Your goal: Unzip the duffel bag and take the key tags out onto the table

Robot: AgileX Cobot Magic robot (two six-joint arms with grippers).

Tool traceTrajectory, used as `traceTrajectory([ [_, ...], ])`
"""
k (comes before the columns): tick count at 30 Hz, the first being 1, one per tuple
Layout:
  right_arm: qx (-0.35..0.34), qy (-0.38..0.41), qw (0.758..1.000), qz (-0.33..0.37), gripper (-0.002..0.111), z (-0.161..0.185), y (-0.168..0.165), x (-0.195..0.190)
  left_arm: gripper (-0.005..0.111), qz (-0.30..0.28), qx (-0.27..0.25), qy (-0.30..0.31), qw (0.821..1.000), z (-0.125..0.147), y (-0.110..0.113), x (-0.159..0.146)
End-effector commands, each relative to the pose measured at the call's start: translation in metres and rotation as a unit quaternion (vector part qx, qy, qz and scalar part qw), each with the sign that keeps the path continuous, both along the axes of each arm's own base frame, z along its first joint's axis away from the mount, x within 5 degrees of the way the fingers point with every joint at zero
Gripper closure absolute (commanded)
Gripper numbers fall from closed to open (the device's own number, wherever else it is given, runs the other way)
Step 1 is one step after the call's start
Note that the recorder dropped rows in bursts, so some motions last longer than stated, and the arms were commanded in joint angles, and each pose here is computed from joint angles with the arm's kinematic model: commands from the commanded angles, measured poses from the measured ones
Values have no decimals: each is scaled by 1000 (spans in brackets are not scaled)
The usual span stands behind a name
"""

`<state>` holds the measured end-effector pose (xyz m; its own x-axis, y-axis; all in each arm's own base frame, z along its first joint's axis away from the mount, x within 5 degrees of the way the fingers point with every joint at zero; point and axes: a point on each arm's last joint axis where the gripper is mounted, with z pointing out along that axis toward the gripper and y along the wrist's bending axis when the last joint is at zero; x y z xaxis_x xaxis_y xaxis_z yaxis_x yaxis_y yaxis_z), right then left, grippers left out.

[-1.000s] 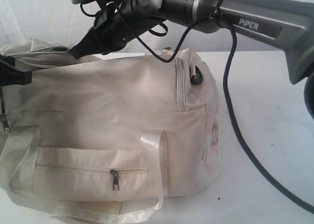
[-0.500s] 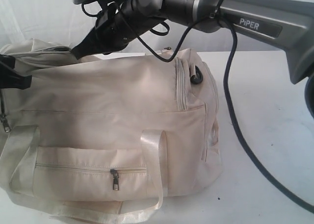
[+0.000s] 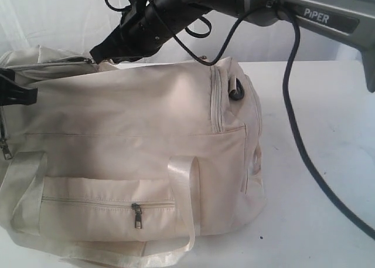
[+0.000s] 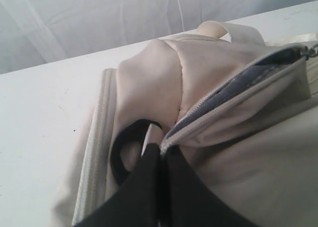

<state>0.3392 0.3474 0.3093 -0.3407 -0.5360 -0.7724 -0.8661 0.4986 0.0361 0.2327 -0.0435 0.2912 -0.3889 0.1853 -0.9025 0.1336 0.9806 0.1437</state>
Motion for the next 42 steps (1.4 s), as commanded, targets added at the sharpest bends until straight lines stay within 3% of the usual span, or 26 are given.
traceTrajectory([
  [1,-49,-57,996,-40,108,10,-40,28,107,83,73,5,994,4,26,-5],
  [6,-9,-32,999,-27,108,12,-34,24,107,-18,133,-32,990,9,13,-2],
  [13,40,-14,999,1,108,17,-26,18,103,-101,168,-61,979,12,0,-2],
  [16,64,-7,998,15,108,20,-23,16,87,-136,185,-71,971,13,-5,-2],
  [20,89,-3,996,30,108,23,-20,13,53,-178,189,-82,962,13,-12,-4],
  [21,95,-2,995,38,108,24,-19,12,39,-188,185,-86,961,14,-14,-4],
  [22,100,2,994,42,108,24,-18,11,35,-192,181,-86,961,14,-14,-4],
  [26,101,15,992,69,108,23,-16,6,34,-199,177,-112,957,31,-19,4],
  [29,99,19,992,73,108,23,-16,5,34,-221,158,-124,954,42,-29,27],
  [32,94,27,992,81,108,22,-16,3,34,-247,134,-100,954,29,-40,53],
  [36,93,26,992,81,108,22,-16,3,34,-286,104,-79,949,12,-50,64],
  [42,93,26,992,81,108,22,-16,3,42,-258,121,-48,957,-3,-46,74],
])
